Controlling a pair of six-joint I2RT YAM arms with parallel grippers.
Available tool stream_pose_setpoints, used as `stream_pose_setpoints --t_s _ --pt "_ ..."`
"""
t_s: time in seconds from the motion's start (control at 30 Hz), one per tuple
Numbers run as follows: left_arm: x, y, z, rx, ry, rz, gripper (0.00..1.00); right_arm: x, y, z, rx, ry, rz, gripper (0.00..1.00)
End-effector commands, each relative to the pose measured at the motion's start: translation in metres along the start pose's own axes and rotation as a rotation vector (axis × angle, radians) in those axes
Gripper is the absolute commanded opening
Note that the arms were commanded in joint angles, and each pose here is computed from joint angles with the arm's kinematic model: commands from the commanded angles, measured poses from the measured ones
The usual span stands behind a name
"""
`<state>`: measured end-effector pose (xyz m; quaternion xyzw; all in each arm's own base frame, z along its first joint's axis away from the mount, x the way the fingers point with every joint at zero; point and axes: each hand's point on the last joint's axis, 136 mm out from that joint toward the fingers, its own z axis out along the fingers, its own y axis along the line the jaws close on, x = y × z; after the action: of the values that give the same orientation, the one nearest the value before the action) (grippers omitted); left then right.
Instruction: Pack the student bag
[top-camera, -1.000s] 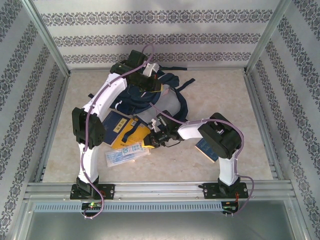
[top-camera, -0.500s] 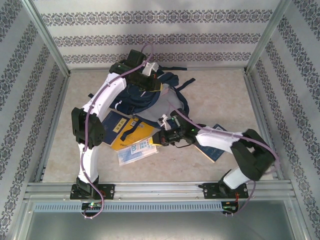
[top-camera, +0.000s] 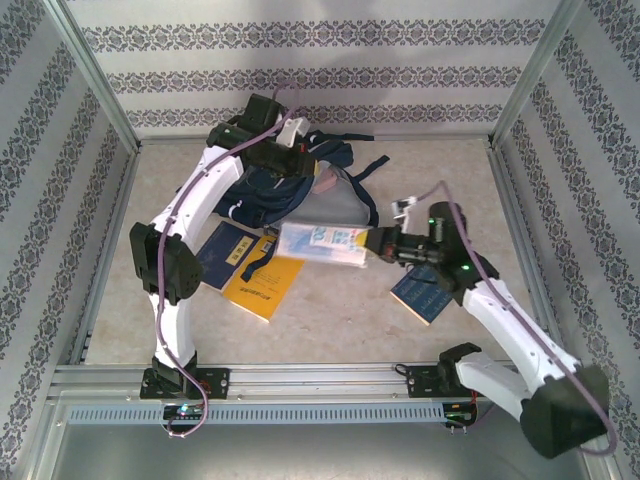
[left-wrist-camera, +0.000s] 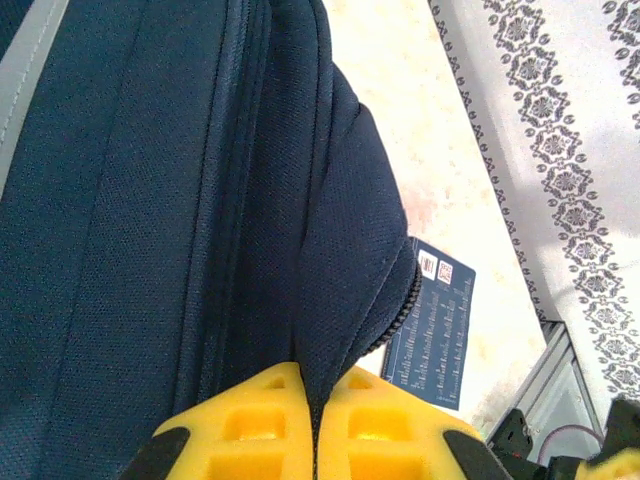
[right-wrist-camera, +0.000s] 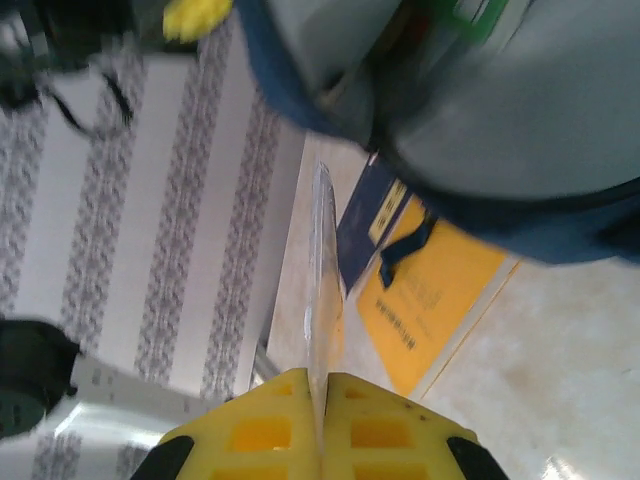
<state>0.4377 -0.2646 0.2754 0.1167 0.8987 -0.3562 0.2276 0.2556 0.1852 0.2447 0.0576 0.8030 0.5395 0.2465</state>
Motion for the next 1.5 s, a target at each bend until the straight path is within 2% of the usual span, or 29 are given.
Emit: stream_pose_setpoints --t_s 0.0,0.17,0.4,0.63,0.87,1.13,1.3,1.4,1.47 --pt "-0.022 -0.032 -0.04 0.06 -0.122 0.093 0.0 -0.005 -0.028 -0.012 0.062 -0.035 0.111 0.0" --pt "-0.024 -0.039 -0.045 0.078 -0.126 0.096 0.0 -0.029 -0.038 -0.008 0.079 -0.123 0.153 0.0" --pt "-0.023 -0.047 -0.048 0.105 -0.122 0.1 0.0 -0.069 -0.032 0.014 0.062 -0.211 0.185 0.0" --pt "-0.021 -0.048 -0.052 0.108 -0.121 0.105 0.0 -0.091 -0.03 0.055 0.054 -0.199 0.204 0.0" --pt "-0.021 -0.055 -0.056 0.129 -0.131 0.107 0.0 -0.109 -0.036 0.093 0.033 -0.238 0.261 0.0" --pt "-0.024 -0.061 -0.057 0.168 -0.136 0.096 0.0 -0.124 -0.055 0.172 -0.019 -0.31 0.399 0.0" --pt "-0.025 -0.06 -0.052 0.177 -0.13 0.089 0.0 -0.131 -0.059 0.236 -0.033 -0.322 0.382 0.0" --pt "-0.026 -0.058 -0.049 0.175 -0.125 0.09 0.0 -0.132 -0.066 0.273 -0.029 -0.302 0.379 0.06" --pt "-0.027 -0.055 -0.045 0.168 -0.12 0.088 0.0 -0.132 -0.065 0.292 -0.024 -0.283 0.357 0.22"
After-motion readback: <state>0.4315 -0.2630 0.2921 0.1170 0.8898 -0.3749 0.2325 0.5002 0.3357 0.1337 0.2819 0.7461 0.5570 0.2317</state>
